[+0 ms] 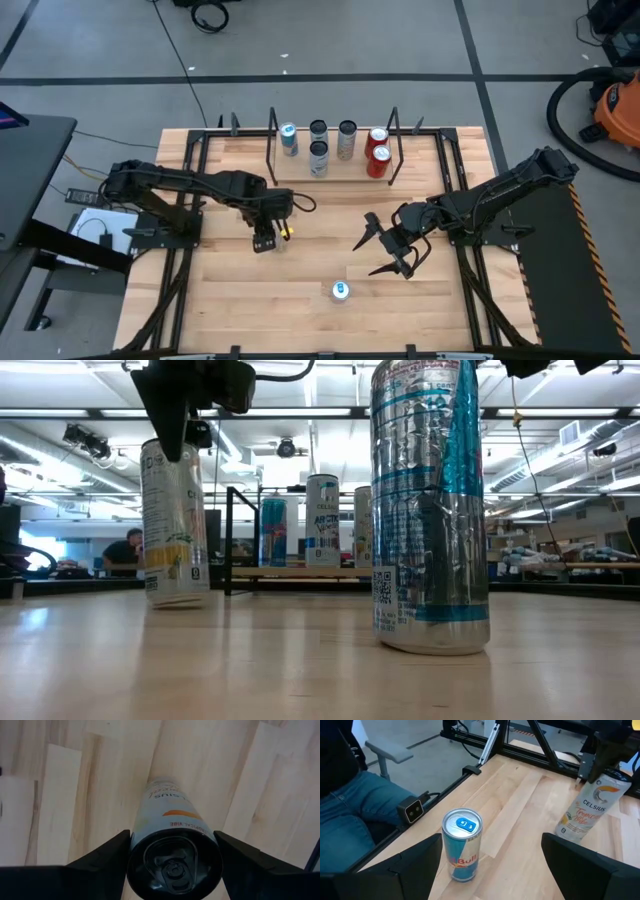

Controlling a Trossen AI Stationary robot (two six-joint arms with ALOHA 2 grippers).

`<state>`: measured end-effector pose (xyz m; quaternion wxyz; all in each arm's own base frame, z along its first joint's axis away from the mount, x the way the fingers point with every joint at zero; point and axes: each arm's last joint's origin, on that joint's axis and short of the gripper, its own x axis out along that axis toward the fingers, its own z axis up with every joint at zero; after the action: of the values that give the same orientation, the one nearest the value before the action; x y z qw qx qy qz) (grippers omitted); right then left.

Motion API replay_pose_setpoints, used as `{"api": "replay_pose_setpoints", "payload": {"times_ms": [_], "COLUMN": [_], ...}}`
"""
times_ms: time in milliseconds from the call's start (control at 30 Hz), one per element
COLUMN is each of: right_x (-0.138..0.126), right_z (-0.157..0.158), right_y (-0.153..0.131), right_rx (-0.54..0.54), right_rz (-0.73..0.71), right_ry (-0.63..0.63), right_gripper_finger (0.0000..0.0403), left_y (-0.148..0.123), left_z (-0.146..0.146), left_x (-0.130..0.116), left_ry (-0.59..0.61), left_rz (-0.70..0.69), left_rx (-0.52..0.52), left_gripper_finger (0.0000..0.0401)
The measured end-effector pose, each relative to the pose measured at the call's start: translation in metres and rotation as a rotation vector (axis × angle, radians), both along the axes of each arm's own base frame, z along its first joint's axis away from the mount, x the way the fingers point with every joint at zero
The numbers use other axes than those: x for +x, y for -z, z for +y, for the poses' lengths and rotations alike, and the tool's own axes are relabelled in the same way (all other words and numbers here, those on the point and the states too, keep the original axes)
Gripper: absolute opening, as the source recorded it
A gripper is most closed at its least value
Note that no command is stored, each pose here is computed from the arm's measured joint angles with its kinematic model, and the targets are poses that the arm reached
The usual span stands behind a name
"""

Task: Place canned beverage on shelf
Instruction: Put the white-yellow soda can aligned with the other white-yellow soda can on the shelf

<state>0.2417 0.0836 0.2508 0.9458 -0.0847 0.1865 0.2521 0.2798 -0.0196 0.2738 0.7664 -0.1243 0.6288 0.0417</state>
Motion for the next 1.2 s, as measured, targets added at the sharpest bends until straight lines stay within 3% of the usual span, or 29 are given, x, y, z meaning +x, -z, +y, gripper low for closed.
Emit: {"api": "replay_pose_setpoints", "payload": {"times_ms": [367, 767, 1200], "right_x": [0.0, 0.001, 0.014], "right_z": [0.0, 0.0, -0.021], "right_y": [0.0, -0.002, -0.024], "right_rx": [-0.005, -0.031, -0.055], "right_rz": [-0.004, -0.039, -0.313], "right_ry": [-0.002, -0.018, 0.055], "right_gripper_finger": [0.035, 0.035, 0.035], "left_y": [0.0, -0.003, -0.078], "left_z": [0.0, -0.001, 0.001], "left_x": [0.001, 0.0, 0.002], "left_ry": [-0.02, -0.016, -0.023], "left_rz": [-0.003, 0.007, -0.139], "left_rx": [-0.009, -0.039, -0.016], "left_gripper_finger": [0.0308, 0.0314, 0.0314]}}
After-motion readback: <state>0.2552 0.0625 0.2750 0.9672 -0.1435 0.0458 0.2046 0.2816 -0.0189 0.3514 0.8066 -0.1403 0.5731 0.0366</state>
